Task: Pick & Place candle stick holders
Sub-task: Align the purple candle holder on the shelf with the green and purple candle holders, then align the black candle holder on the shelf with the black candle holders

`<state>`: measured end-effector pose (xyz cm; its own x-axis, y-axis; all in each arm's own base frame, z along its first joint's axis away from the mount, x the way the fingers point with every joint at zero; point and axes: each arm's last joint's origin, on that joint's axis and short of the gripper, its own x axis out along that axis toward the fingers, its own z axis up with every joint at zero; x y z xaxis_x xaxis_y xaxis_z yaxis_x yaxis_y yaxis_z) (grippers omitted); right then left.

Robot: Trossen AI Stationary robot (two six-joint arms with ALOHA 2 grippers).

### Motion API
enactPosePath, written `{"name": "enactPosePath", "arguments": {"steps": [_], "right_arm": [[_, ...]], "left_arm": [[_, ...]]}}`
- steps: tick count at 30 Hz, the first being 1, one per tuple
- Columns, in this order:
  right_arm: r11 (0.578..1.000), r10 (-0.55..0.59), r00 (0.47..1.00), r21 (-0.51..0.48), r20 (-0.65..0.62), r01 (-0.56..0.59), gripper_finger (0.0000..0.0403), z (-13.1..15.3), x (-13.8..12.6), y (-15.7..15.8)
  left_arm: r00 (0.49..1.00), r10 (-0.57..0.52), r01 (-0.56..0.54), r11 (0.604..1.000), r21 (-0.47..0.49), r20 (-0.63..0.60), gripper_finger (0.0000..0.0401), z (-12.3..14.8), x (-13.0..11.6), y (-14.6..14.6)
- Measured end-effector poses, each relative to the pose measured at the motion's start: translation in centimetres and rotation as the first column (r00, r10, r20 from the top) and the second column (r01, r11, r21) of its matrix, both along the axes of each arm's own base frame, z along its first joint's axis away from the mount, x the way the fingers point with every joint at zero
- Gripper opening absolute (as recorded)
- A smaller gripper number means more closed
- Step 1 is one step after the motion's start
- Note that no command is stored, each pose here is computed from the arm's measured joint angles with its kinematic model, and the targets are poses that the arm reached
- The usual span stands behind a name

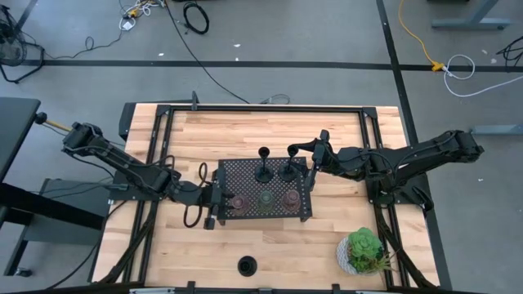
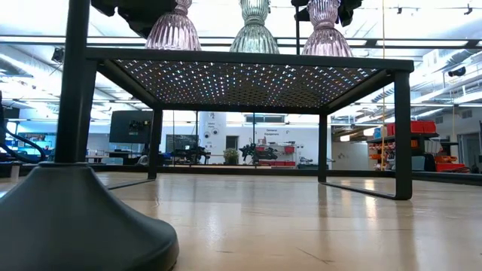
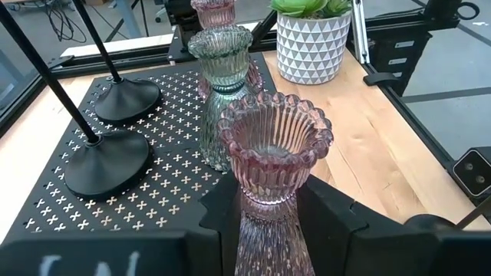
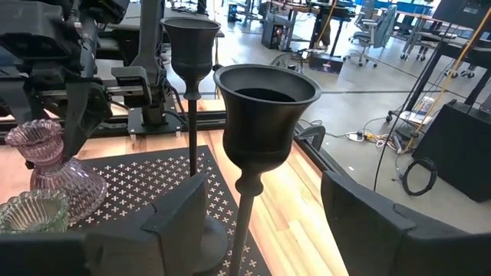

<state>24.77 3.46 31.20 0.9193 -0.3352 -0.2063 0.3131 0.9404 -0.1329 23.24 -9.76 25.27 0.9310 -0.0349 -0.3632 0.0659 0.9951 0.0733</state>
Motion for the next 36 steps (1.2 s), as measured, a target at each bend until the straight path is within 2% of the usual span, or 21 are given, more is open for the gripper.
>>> {"name": "enactPosePath", "arguments": {"steps": [9, 17, 22, 36], "right_arm": [[1.0, 0.0, 1.0, 0.0, 0.0, 0.0, 0.0255, 0.0, 0.0, 0.0], [1.0, 0.0, 1.0, 0.001, 0.0, 0.0, 0.0255, 0.0, 0.0, -0.01], [1.0, 0.0, 1.0, 0.0, 0.0, 0.0, 0.0255, 0.0, 0.0, -0.01], [1.0, 0.0, 1.0, 0.0, 0.0, 0.0, 0.0255, 0.0, 0.0, -0.01]], "left_arm": [[1.0, 0.006, -0.006, 1.0, 0.002, 0.001, 0.0147, 0.01, 0.0, 0.02], [0.994, 0.108, -0.109, 0.993, 0.038, 0.023, 0.0172, 0.07, 0.01, 0.33], [0.995, 0.095, -0.095, 0.995, 0.018, 0.015, 0.0186, 0.03, 0.0, 0.28], [0.995, 0.096, -0.096, 0.995, 0.04, -0.003, 0.0227, -0.09, -0.2, 0.31]]}}
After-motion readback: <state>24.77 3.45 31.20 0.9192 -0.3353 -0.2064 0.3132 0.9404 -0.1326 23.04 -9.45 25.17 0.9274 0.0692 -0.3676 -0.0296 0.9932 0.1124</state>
